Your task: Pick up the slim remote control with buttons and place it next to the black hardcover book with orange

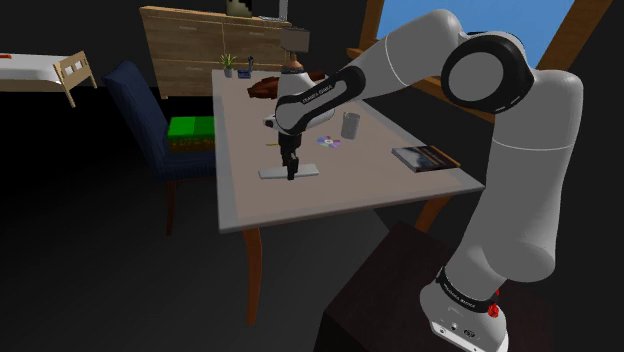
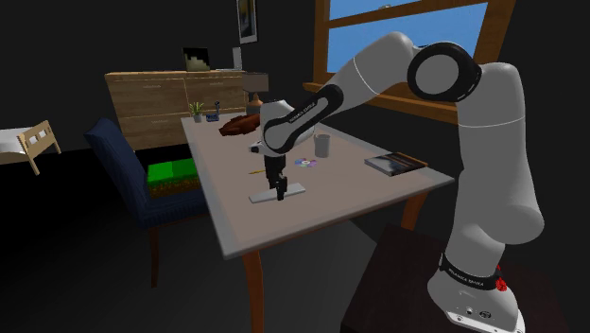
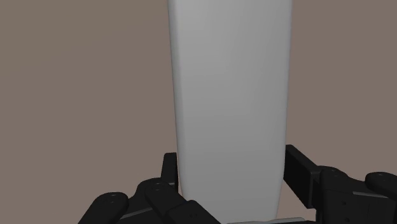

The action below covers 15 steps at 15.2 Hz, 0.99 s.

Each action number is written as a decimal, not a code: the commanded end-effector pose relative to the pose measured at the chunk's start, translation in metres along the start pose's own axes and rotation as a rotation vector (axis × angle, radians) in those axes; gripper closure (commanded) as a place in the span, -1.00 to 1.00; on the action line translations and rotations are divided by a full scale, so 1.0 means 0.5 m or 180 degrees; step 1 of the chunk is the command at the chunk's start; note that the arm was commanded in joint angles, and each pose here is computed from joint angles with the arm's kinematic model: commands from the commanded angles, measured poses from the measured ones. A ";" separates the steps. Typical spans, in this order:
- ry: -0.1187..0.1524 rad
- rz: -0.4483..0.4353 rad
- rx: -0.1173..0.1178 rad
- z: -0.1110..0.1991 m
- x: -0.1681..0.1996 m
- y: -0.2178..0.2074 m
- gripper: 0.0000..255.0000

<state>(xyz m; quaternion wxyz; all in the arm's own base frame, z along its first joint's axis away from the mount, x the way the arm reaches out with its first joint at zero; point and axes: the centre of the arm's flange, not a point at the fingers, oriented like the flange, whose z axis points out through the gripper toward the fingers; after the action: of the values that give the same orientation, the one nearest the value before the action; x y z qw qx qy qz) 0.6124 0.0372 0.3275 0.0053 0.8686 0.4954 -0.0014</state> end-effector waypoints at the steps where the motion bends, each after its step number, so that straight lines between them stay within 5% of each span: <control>1: 0.0000 0.0000 0.0000 0.000 0.000 0.000 1.00; 6: 0.0000 0.0000 0.0000 0.000 0.000 0.000 1.00; 15: 0.0000 0.0000 0.0000 -0.095 -0.001 0.001 1.00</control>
<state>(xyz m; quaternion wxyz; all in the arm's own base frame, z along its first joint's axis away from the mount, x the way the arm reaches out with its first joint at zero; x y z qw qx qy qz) 0.6126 0.0375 0.3693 0.0054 0.8686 0.4955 -0.0013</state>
